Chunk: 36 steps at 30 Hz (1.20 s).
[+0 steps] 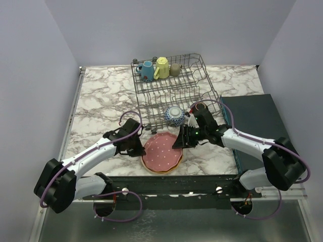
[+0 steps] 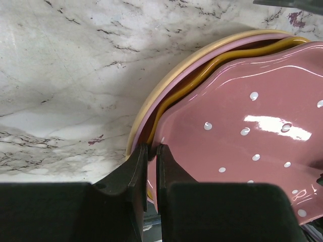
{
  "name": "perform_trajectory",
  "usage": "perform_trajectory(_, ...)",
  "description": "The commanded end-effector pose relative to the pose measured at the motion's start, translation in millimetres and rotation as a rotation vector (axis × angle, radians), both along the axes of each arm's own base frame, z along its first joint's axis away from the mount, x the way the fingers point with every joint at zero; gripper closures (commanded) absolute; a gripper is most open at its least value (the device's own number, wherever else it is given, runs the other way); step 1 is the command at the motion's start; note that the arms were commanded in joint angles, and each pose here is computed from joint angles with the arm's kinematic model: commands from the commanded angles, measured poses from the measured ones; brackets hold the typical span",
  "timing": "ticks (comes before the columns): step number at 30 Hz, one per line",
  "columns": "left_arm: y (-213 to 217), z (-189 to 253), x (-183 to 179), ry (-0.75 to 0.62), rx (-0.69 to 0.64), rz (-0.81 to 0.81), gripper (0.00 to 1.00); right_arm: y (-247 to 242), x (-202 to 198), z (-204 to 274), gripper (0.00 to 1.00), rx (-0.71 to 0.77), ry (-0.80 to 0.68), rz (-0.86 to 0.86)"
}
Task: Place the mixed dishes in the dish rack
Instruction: Pick up the plate from the corner of the board.
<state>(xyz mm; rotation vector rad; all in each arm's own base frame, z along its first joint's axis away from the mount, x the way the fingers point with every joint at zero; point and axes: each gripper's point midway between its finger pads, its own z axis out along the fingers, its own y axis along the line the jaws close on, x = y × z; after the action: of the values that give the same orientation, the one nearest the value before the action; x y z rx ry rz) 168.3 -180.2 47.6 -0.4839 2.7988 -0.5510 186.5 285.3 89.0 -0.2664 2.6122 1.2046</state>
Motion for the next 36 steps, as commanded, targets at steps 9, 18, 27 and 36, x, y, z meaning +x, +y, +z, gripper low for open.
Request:
perform_trajectory(9,-22.1,-3.3,17.3,-0.038,-0.075,0.018,1.0,11.0,-21.1,-7.0,0.57,0.049,0.077,0.07)
perform_trajectory(18,-25.4,-2.7,18.8,-0.042,-0.083,0.01,1.0,20.4,-17.6,2.1,0.64,0.075,0.071,0.085)
perform_trajectory(27,-25.2,3.5,19.7,-0.067,-0.095,0.011,1.0,22.7,-8.9,17.9,1.0,0.076,0.024,0.069)
perform_trajectory(36,-27.5,25.8,25.3,-0.123,-0.126,0.008,0.71,16.9,4.5,46.8,1.0,0.055,-0.068,0.008)
